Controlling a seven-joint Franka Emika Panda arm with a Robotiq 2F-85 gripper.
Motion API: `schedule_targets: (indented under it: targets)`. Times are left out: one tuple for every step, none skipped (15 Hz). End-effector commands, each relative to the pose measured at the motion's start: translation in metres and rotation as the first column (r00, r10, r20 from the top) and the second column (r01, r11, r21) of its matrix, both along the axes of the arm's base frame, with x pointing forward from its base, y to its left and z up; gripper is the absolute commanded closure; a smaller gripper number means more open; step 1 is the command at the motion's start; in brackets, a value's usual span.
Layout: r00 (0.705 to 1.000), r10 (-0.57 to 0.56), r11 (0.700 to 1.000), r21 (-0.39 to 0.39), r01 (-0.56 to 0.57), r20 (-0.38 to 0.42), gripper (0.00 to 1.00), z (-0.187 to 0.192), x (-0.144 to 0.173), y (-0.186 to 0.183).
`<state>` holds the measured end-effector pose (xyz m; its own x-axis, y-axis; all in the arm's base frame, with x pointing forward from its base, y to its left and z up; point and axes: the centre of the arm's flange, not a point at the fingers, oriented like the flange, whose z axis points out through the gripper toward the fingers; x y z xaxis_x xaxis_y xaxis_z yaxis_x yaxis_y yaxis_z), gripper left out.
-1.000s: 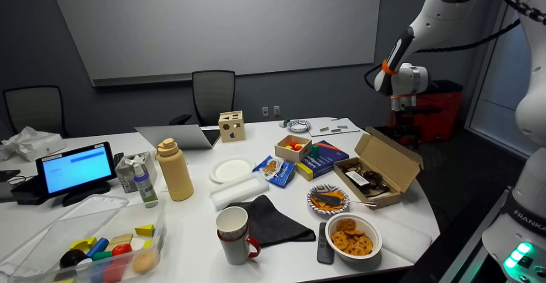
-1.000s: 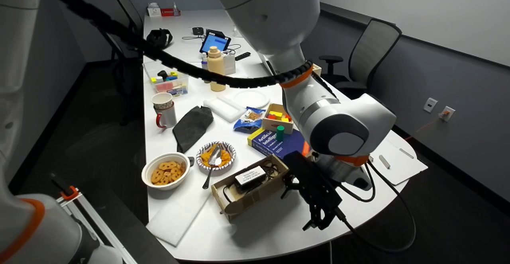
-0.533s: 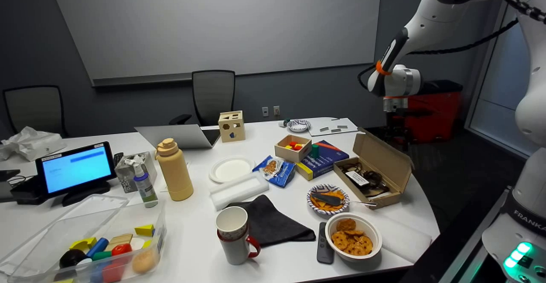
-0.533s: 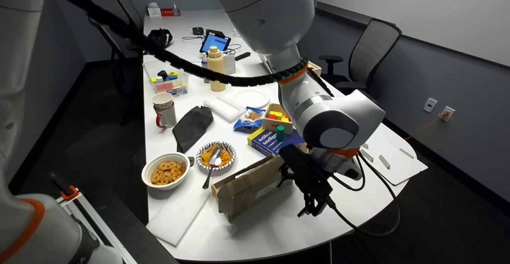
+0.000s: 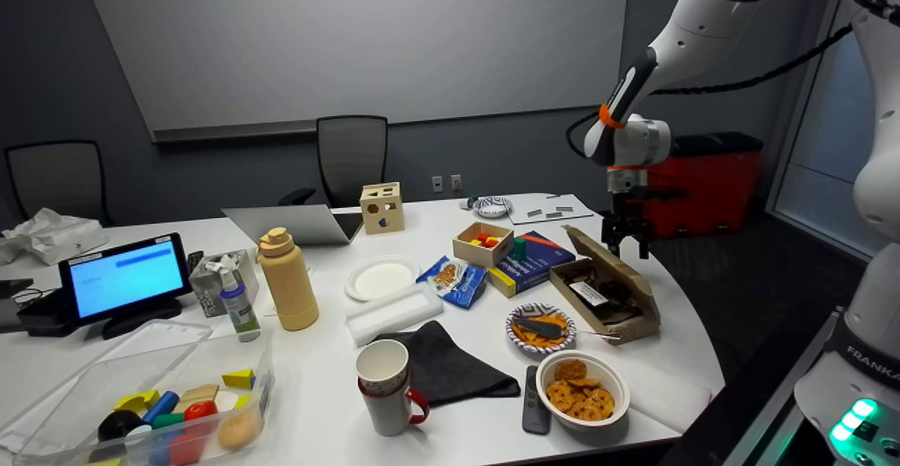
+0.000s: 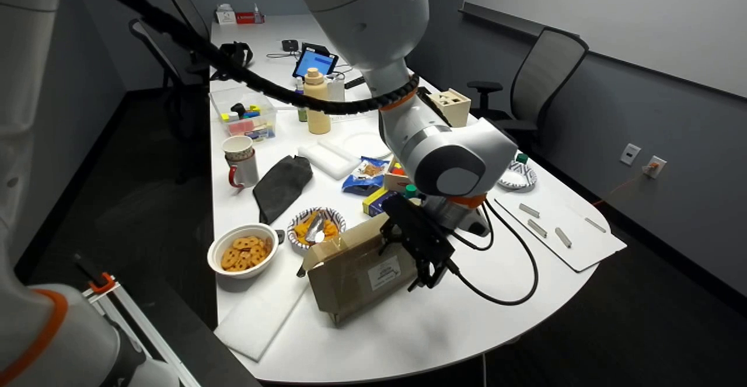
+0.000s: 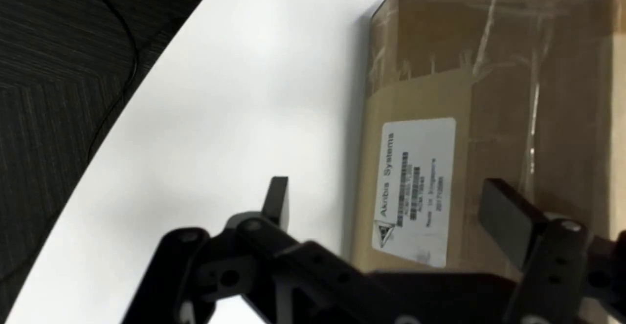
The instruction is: Close the brown box.
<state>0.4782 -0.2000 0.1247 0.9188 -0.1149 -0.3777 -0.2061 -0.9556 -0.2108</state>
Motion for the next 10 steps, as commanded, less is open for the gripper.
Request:
schedule_targets:
  targets:
    - [0.994, 0.105, 0.994, -0.004, -0.105, -0.02, 0.0, -0.012, -0.014, 0.034]
    - [0.992, 0.127, 0.992, -0.001, -0.127, -0.022, 0.0, -0.013, -0.015, 0.043]
    - [0.989, 0.146, 0.989, 0.0, -0.146, -0.02, 0.0, -0.013, -0.016, 0.052]
    - [0.986, 0.167, 0.986, 0.0, -0.167, -0.017, 0.0, -0.013, -0.018, 0.06]
    - [0.982, 0.188, 0.982, -0.006, -0.188, -0.012, 0.0, -0.015, -0.018, 0.066]
    - [0.979, 0.205, 0.979, -0.014, -0.205, -0.014, 0.0, -0.018, -0.018, 0.073]
    - [0.973, 0.231, 0.973, -0.027, -0.231, -0.006, 0.0, -0.022, -0.018, 0.081]
    - [0.968, 0.252, 0.967, -0.04, -0.251, -0.001, 0.0, -0.026, -0.018, 0.087]
    - [0.961, 0.275, 0.96, -0.059, -0.274, 0.01, 0.0, -0.031, -0.016, 0.094]
    - [0.955, 0.297, 0.953, -0.076, -0.294, 0.02, 0.0, -0.033, -0.015, 0.099]
